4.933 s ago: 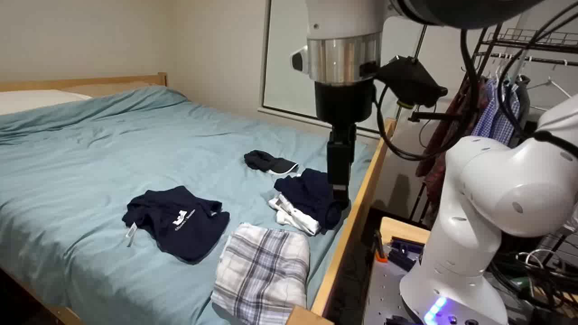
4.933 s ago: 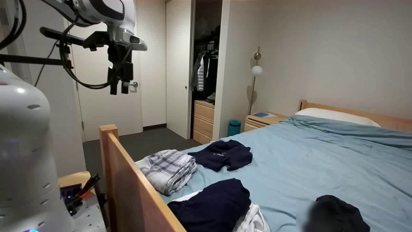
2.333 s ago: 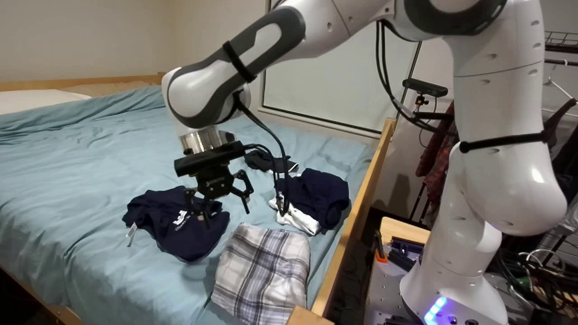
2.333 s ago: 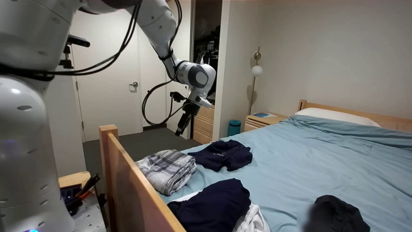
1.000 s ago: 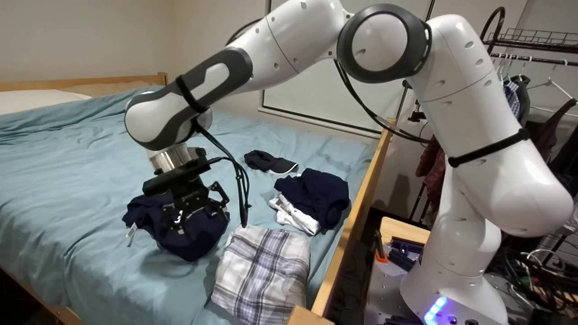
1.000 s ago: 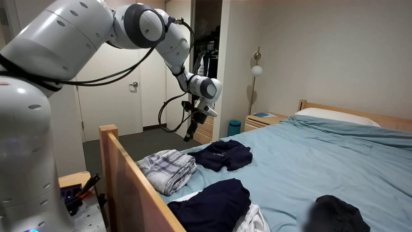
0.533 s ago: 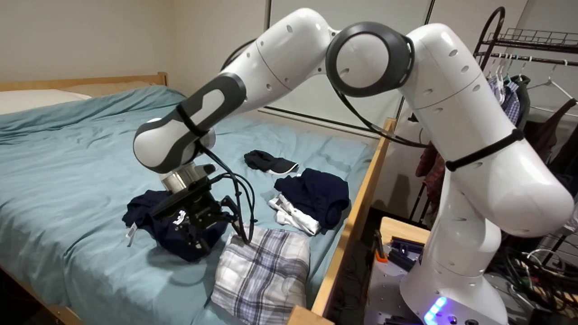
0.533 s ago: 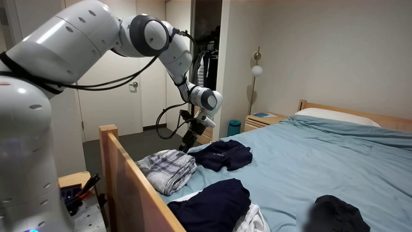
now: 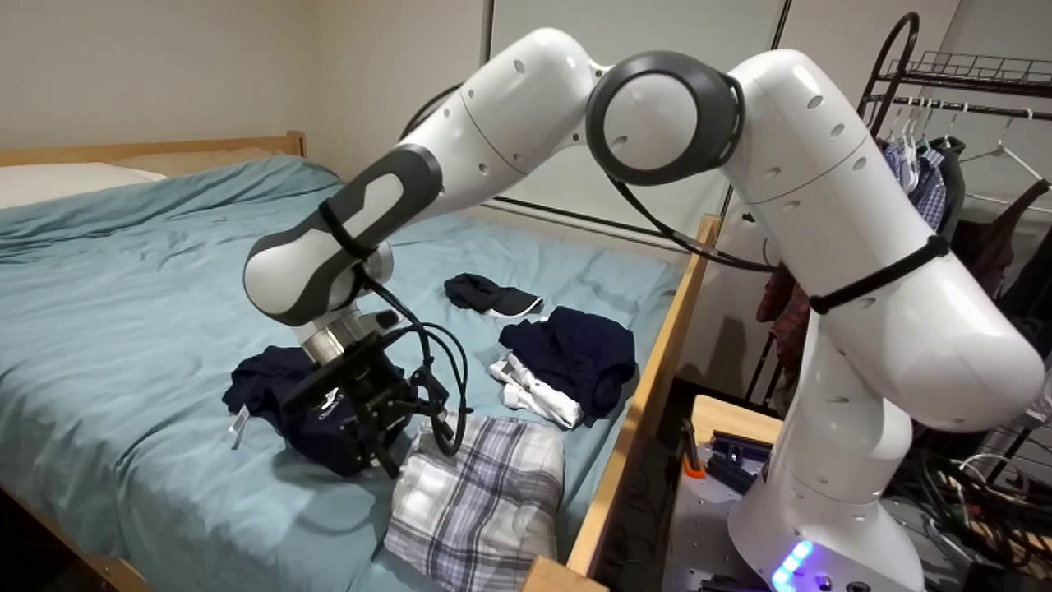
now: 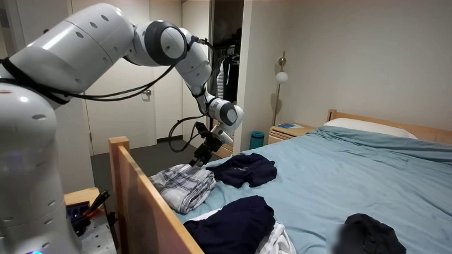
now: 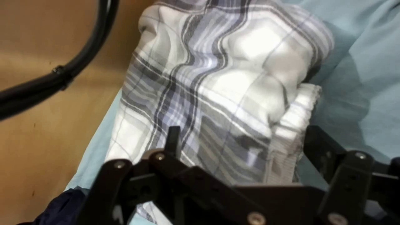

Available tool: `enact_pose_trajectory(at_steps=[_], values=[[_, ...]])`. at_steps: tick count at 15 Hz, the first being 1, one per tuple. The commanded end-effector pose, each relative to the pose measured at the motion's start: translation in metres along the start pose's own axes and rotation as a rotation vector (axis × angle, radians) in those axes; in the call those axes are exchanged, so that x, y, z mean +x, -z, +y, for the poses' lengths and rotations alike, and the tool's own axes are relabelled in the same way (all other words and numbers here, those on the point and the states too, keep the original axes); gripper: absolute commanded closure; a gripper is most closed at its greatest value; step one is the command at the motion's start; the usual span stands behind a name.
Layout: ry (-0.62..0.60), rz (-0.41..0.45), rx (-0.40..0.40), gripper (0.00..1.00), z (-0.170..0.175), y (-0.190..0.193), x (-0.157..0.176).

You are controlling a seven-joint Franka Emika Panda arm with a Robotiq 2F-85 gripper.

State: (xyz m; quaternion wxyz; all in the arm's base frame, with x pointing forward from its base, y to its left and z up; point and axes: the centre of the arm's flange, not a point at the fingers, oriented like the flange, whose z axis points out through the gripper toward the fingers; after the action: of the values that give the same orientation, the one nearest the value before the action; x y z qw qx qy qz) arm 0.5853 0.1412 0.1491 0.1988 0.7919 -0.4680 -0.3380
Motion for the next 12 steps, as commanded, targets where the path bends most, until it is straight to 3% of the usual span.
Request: enact_pose_trajectory(at_steps=[1, 10, 12], values=[[-0.025, -0.068, -0.031, 0.26, 0.005, -0.005, 0.001], [-0.001, -0.096, -0.075, 0.85, 0.0, -0.015, 0.009], [-0.002, -0.088, -0.066, 0.93, 0.001, -0.011, 0.01]])
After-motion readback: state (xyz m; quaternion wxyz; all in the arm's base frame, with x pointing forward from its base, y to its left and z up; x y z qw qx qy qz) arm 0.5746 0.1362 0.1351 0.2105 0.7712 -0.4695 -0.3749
